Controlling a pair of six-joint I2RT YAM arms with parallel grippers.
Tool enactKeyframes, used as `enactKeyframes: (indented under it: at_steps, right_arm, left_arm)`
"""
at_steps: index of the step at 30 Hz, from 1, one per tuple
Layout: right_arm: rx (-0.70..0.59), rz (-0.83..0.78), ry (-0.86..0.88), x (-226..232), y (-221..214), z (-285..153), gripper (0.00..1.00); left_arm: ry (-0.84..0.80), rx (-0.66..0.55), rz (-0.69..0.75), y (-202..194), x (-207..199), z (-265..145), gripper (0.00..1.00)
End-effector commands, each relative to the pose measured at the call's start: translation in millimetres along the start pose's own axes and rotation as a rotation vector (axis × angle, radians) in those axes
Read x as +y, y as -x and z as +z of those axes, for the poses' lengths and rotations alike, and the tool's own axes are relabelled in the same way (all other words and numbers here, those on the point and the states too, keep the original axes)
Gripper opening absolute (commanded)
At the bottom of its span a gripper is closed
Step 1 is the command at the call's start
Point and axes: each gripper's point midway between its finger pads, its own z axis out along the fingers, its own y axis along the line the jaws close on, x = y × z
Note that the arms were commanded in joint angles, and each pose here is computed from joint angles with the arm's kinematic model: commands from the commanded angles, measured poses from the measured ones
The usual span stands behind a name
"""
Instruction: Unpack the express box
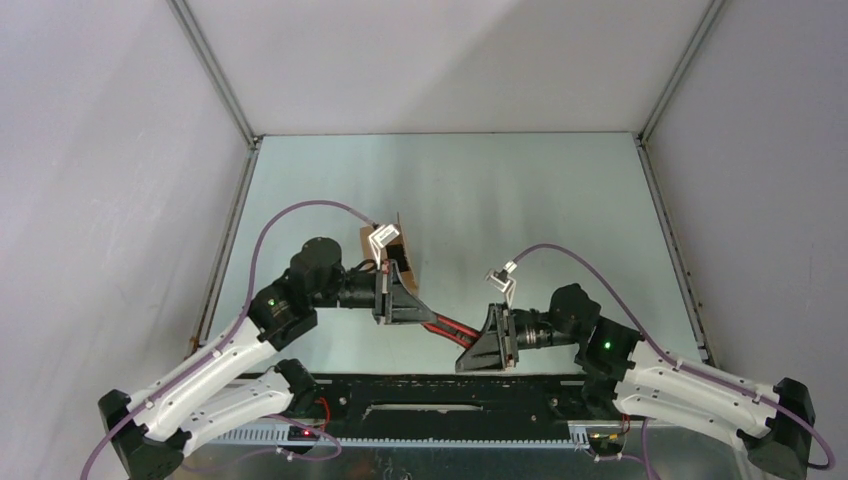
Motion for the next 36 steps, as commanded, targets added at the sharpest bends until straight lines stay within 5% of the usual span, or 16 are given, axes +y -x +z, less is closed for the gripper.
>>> enactKeyframes:
  at_steps: [1, 5, 11, 25, 36]
  right_arm:
    - [-0.186, -0.01, -0.036, 9.3, 41.2, -1.9, 0.45]
    - [-0.339, -0.006, -0.072, 9.6, 65.4, -10.9, 0.68]
    - [-0.39, -0.045, -0.033, 17.1, 81.4, -5.2, 0.7]
    - [-0.259, -0.009, 0.052, 15.2, 73.5, 22.5, 0.56]
    - [-0.187, 0.006, 0.079, 17.9, 59.6, 28.2, 0.32]
  left_arm:
    - [0.017, -0.035, -0.032, 5.8, 2.6, 2.6, 0.0]
    - [-0.019, -0.084, -0.051, 13.1, -0.8, 5.5, 0.0]
    - [-0.067, -0.052, -0.055, 8.6, -0.5, 12.0, 0.0]
    - [-0.088, 0.017, -0.059, -11.1, 3.6, 19.2, 0.0]
    - [-0.066, -0.018, -0.047, -2.1, 3.3, 20.2, 0.0]
